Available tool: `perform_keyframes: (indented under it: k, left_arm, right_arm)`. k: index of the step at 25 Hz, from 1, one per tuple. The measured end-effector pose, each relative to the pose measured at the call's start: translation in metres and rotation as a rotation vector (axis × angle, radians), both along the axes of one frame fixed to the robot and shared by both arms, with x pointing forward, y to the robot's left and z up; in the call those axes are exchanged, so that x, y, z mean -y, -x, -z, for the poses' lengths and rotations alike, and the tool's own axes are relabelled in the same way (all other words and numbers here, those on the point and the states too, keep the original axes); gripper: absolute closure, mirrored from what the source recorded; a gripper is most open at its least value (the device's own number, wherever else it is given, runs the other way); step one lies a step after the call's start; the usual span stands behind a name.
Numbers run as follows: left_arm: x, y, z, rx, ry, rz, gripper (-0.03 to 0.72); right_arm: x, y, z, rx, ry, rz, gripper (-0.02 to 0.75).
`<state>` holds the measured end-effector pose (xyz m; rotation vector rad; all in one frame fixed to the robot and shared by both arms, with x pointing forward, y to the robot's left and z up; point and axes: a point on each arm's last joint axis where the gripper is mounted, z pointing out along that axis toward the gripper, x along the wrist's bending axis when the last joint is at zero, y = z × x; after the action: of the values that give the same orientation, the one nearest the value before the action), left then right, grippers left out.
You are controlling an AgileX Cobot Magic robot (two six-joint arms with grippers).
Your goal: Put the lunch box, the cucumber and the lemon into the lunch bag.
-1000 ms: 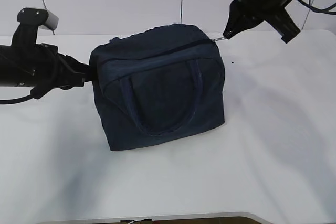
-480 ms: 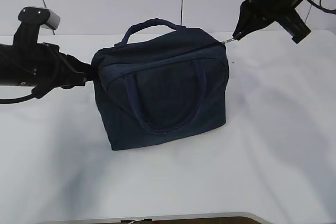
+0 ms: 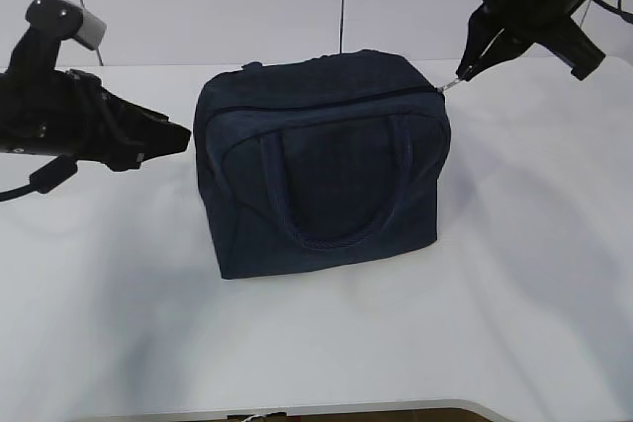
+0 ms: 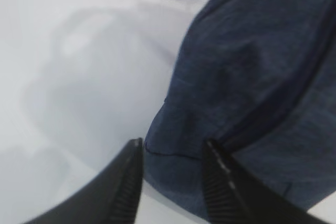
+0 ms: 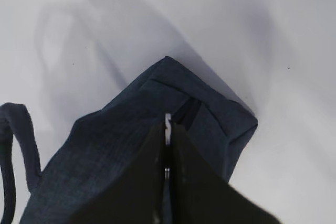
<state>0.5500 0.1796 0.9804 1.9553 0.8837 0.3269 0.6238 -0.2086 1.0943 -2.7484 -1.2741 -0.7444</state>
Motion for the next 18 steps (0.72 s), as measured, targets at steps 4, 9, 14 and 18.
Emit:
perform_keyframes:
  k: [4, 9, 14, 18]
  left_arm:
    - [-0.003, 0.011, -0.024, 0.104, -0.066, 0.074, 0.321]
    - [0.001, 0.032, -0.057, 0.268, -0.106, 0.213, 0.308]
    - [0.031, 0.045, -0.079, 0.406, -0.123, 0.374, 0.307]
    - [0.062, 0.047, -0.086, 0.488, -0.168, 0.460, 0.306]
  right_arm:
    - [0.000, -0.001, 0.003, -0.006, 0.007, -0.004, 0.733]
    - [-0.001, -0.002, 0.006, -0.015, -0.002, -0.023, 0.733]
    - [-0.002, -0.003, 0.007, -0.019, -0.009, -0.027, 0.733]
    - [-0.002, -0.003, 0.008, -0.020, -0.005, -0.038, 0.733]
